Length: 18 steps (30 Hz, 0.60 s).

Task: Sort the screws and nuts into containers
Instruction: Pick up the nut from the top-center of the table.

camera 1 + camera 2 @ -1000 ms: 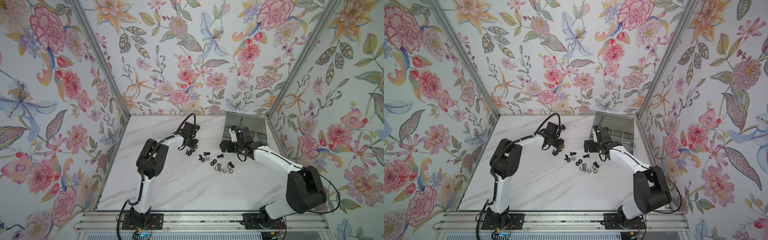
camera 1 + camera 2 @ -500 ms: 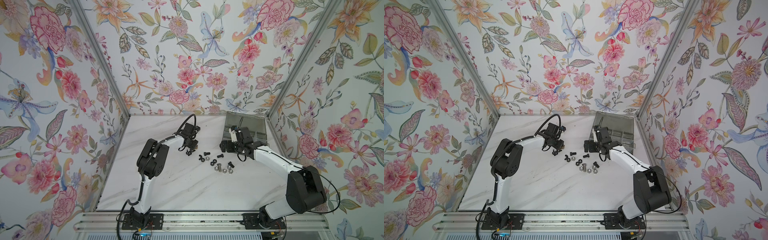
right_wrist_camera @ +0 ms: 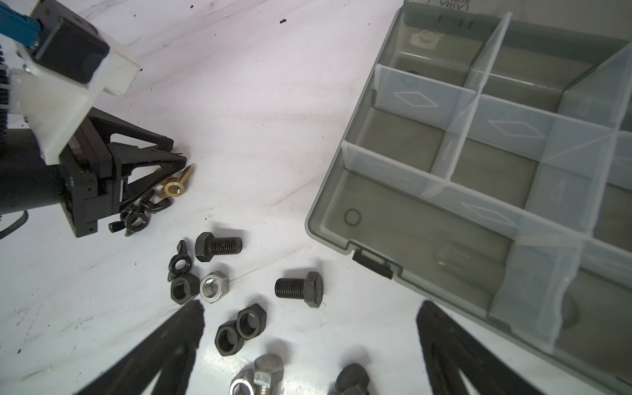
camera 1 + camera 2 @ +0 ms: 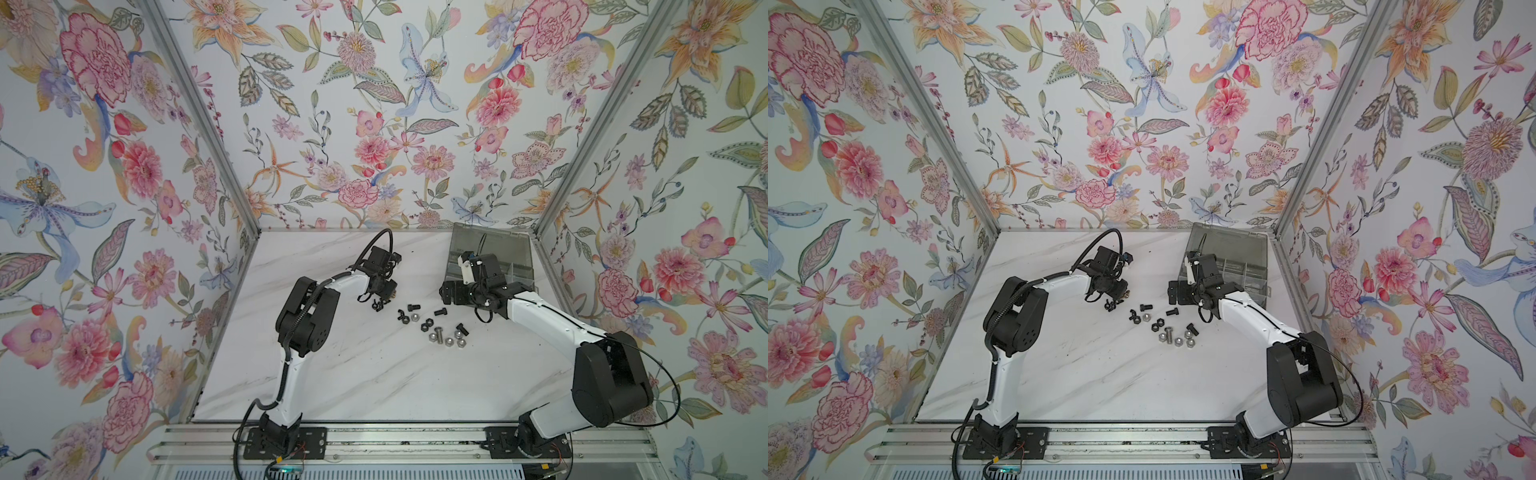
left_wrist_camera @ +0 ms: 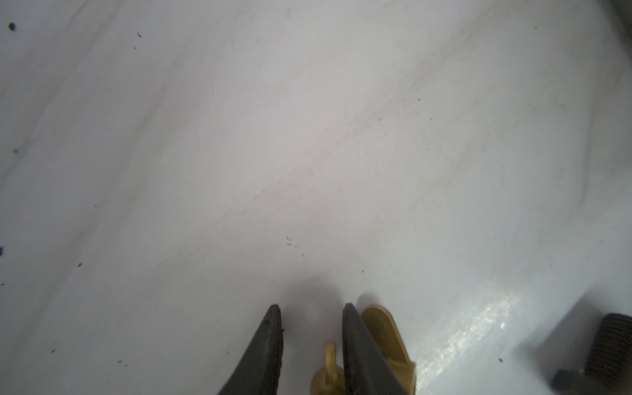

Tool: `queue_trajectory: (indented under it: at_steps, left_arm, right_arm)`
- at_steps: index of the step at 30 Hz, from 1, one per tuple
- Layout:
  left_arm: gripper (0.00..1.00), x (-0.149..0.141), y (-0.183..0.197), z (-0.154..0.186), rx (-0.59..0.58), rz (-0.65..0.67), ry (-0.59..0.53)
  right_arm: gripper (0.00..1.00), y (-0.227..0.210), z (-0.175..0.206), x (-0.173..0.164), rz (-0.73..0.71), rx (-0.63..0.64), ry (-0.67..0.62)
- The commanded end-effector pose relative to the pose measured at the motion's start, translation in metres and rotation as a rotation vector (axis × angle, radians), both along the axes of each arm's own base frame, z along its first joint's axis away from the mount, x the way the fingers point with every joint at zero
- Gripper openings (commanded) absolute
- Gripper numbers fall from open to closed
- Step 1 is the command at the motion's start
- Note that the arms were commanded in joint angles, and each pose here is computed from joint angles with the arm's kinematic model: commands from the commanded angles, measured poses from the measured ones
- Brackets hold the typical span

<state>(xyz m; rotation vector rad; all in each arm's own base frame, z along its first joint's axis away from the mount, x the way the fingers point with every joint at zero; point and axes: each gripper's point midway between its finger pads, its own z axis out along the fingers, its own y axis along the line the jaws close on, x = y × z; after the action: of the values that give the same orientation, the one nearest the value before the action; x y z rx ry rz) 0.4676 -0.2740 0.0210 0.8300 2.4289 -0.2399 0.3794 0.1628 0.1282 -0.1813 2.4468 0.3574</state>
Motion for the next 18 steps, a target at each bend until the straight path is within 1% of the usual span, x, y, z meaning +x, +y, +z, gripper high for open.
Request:
queue_trajectory:
  at_steps: [1,5,11,18]
  left_arm:
    - [0.3,-0.0157,-0.0005,-0.0206,0.036,-0.015,0.074]
    - [0.28,-0.016,0.0002,-0.0226,0.037,-0.011,0.078]
    - [0.14,-0.0143,-0.0036,-0.0241,0.023,-0.008,0.086]
    - [0.04,-0.0115,-0.0032,-0.0255,0.025,-0.001,0.092]
  right_arm:
    - [0.99,0.0007,0.004,0.0001,-0.003,-0.012,-0.001]
    - [0.99,0.0011,0.0046,0.0,-0.001,-0.01,-0.001]
    - [0.99,0.0013,0.0076,0.0002,0.0,-0.008,-0.007]
    - [0.99,0.0003,0.0091,-0.0005,-0.004,-0.009,-0.01]
